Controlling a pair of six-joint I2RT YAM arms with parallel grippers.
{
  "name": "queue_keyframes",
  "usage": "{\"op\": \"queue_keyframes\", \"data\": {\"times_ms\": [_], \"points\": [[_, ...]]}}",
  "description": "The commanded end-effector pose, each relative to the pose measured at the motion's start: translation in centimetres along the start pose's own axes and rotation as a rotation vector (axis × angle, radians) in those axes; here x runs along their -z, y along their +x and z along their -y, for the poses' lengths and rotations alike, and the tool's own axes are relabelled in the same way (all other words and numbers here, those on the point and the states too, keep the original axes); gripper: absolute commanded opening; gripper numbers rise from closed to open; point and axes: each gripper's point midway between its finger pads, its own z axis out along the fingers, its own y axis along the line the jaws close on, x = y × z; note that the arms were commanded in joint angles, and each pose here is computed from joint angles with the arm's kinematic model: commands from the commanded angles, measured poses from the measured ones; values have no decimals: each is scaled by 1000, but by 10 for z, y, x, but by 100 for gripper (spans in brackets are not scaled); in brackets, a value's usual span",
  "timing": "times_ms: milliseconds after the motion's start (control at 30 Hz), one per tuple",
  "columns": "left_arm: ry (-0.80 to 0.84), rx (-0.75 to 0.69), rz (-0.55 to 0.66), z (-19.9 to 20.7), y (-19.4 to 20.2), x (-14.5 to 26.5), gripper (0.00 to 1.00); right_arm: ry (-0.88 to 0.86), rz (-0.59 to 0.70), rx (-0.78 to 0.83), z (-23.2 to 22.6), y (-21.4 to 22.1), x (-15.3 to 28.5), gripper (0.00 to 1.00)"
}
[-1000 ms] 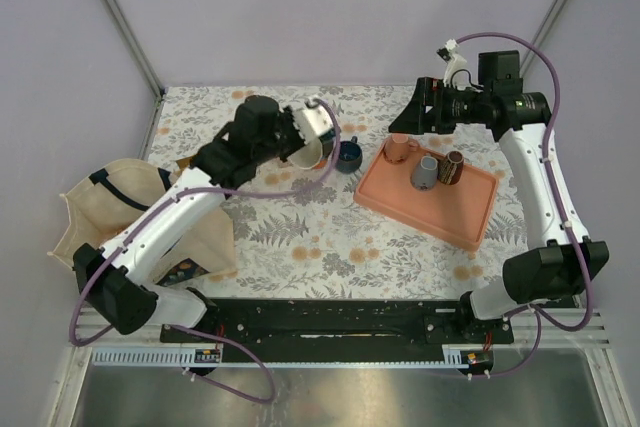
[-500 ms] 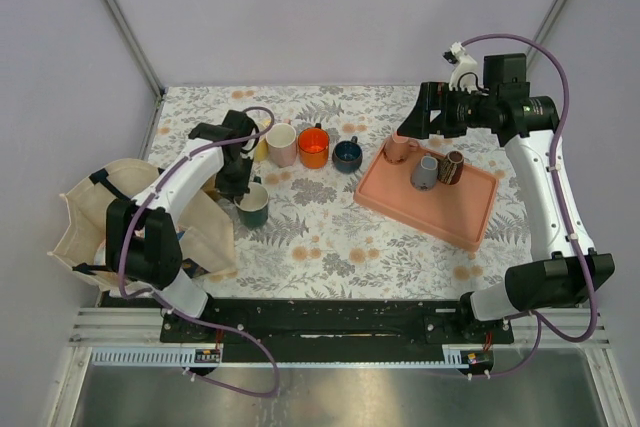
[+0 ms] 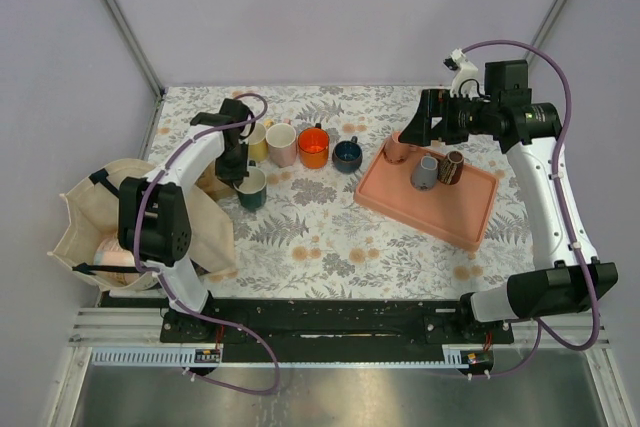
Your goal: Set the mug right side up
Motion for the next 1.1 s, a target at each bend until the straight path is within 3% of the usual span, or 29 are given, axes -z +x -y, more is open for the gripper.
{"op": "queue_keyframes", "data": {"times_ms": [0,233,600,767,833,967,1067], "points": [[26,-16,90,3,-20,6,0,12,21,51,-4,-2,8,99],[61,-21,48,7,-12,-4,1,32,4,42,4,0,2,99],[34,-74,98,-3,-17,13,42,103,-10,63,19,8,2,99],[19,-127,275,-15,-40,70,54,245,-8,107,46,10,8,100],[84,-141,336,-8,-44,92,56,355,-10,150,69,11,10,99],[253,-183,464,15,-47,137,58,417,-39,242,99,12,5,100],[341,-276,699,29,-55,176,62,496,-88,238,125,13,-2,98]]}}
